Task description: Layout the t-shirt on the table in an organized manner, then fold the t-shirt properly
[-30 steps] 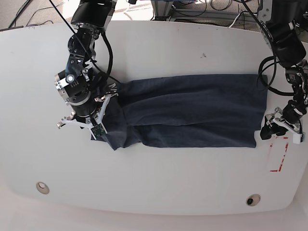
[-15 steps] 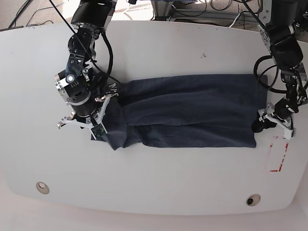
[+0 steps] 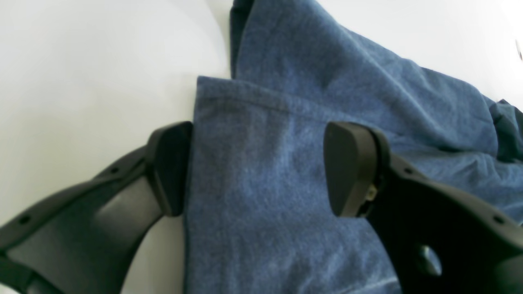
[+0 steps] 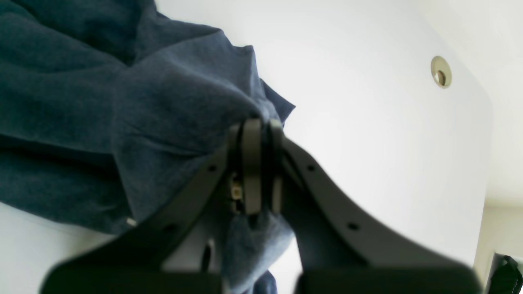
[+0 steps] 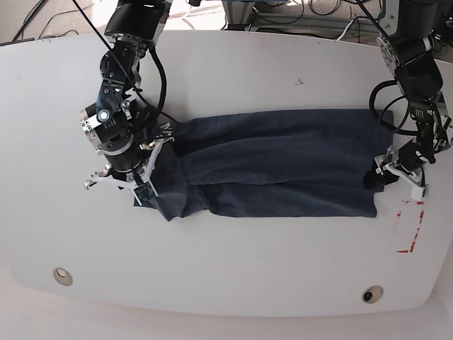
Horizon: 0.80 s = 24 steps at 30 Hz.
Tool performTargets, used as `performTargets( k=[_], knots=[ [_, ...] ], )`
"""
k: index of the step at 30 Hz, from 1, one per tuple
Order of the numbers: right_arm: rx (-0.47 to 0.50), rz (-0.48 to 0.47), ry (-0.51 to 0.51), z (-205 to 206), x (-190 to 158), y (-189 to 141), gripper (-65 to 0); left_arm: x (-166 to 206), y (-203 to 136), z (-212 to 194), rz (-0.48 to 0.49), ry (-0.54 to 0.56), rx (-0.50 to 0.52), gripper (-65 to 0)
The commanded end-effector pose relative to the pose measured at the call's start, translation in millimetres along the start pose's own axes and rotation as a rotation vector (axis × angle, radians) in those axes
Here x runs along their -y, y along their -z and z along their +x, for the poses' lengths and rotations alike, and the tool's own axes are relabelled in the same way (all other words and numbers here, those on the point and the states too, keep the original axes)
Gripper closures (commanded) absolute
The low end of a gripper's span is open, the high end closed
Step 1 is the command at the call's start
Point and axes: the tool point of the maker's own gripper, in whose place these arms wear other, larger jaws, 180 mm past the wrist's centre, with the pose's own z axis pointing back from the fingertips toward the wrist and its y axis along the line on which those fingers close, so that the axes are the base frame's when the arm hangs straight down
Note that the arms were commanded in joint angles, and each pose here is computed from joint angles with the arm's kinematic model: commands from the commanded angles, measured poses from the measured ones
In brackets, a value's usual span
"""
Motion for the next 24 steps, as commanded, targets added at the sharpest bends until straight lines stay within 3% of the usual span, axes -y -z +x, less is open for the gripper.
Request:
performTargets(
  k=[1, 12, 24],
  knots=[
    [0.053, -0.024, 0.002, 15.1, 7.9, -3.8, 0.0, -6.4, -6.0, -1.6, 0.017, 0.011, -0.032, -46.0],
    [0.052, -0.025, 0.002, 14.9, 8.1, -3.8, 0.0, -25.7, -30.0, -24.3, 0.070, 0.011, -0.069, -46.1],
    [0.056, -0.021, 0.004, 15.6, 7.4, -3.8, 0.0, -13.0, -20.0, -23.2, 0.042, 0.009, -0.064, -46.4]
  ],
)
